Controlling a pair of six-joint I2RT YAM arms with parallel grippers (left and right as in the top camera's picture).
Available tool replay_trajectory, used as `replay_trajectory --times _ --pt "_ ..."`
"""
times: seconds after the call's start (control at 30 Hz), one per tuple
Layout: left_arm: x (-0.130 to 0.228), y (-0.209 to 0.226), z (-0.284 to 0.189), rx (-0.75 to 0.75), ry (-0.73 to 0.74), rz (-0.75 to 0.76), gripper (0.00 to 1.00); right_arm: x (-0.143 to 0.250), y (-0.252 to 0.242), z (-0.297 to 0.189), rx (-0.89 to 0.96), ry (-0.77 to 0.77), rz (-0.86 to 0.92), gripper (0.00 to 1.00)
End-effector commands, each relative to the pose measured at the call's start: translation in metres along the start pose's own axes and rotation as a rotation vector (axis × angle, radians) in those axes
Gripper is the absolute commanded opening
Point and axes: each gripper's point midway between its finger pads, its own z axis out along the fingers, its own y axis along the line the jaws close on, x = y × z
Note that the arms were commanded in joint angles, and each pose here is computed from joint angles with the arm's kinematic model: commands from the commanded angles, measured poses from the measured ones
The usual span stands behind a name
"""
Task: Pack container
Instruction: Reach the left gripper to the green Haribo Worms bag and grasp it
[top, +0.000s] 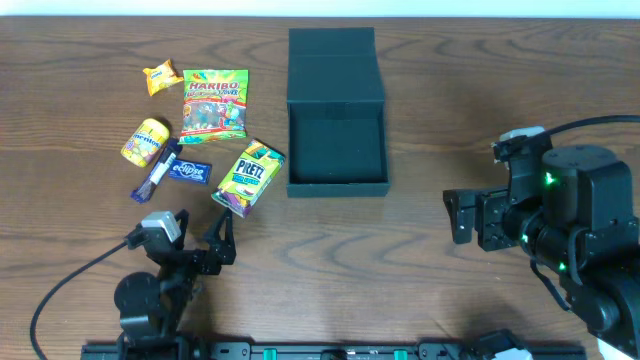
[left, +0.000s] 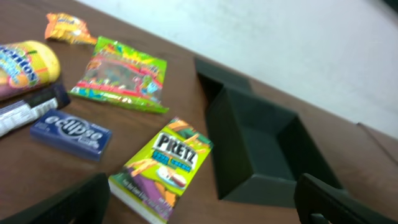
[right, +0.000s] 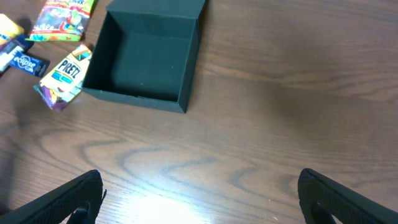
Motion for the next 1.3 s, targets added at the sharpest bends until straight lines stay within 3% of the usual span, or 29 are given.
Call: replay_trajectory --times 0.0,0.27,0.5,0.73,1.07,1.27 --pt "-0.028 0.003 -0.002 -0.082 -0.023 0.075 0.96 0.001 -0.002 0.0 0.005 0.002 -0.008 0.99" --pt "-0.071 0.029 0.033 -0.294 0.124 0.159 0.96 0.001 -0.002 0.0 0.006 0.002 -0.008 0.99" --pt "-0.092 0.041 0.09 -0.332 0.271 0.16 0.96 0.001 -0.002 0.0 0.005 0.002 -0.008 0.99" --pt "-0.088 0.044 0.163 -0.347 0.441 0.24 0.96 0.001 -0.002 0.0 0.005 0.002 -0.008 0.99" --pt "-0.058 0.075 0.23 -0.387 0.575 0.239 0.95 0.001 -0.002 0.0 0.005 0.002 -0.008 0.99" --pt "-0.052 0.086 0.259 -0.375 0.518 0.25 0.95 0.001 -0.002 0.0 0.006 0.002 -0.008 0.99"
